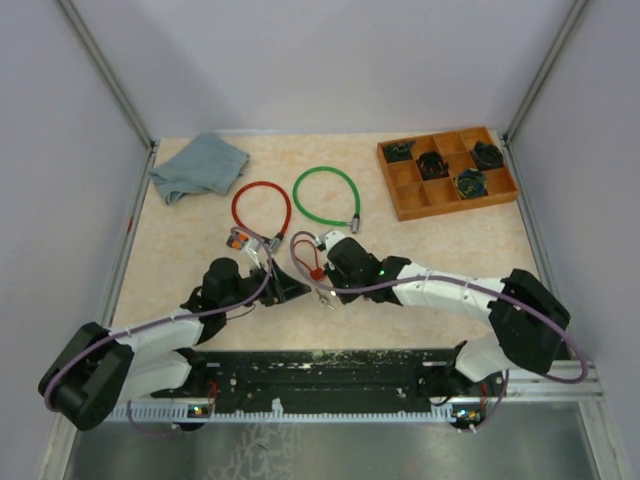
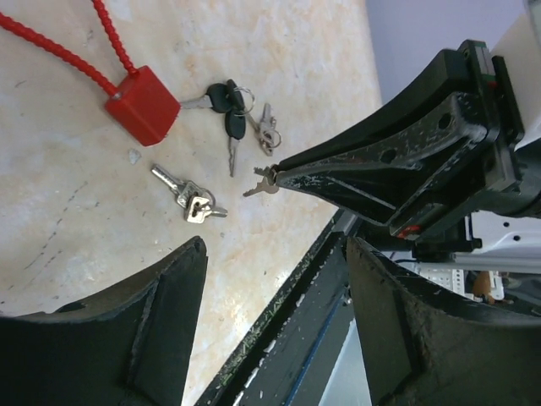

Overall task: Unlock with the key
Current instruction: Pick up the key from the center of the board.

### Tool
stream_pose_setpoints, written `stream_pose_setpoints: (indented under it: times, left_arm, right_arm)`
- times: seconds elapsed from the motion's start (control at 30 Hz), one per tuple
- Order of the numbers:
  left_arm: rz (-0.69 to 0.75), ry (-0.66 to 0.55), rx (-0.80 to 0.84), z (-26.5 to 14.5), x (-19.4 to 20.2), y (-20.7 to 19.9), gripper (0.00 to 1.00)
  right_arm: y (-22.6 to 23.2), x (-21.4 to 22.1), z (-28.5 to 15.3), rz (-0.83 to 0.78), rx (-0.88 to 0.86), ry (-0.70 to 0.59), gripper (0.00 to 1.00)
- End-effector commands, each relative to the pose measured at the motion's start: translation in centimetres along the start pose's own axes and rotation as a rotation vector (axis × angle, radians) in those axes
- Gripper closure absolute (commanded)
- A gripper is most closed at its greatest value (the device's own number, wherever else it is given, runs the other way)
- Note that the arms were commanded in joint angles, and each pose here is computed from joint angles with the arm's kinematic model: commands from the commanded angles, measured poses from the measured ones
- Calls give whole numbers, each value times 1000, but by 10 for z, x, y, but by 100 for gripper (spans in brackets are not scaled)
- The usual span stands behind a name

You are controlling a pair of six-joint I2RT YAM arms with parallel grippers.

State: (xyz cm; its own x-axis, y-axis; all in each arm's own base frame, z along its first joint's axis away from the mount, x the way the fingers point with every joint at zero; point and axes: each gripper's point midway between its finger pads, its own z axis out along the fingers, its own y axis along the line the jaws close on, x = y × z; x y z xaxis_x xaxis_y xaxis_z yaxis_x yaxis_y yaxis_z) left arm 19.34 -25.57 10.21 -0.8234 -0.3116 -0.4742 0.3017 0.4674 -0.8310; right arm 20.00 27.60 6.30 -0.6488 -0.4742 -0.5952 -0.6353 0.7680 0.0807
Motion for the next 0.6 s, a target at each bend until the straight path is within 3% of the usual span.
stream_pose_setpoints:
  times: [0.0, 0.23, 0.57]
  left_arm:
    - [37, -56, 141, -5, -10, -26, 28]
    - [70, -98, 199, -8, -19, -41, 33]
    - [89, -53, 264, 6, -27, -60, 44]
  right_arm:
    - [8, -40, -18, 61, -29, -199, 100]
    - [21, -56, -35, 135, -129, -337, 100]
    - [28, -64, -40, 147, -172, -385, 100]
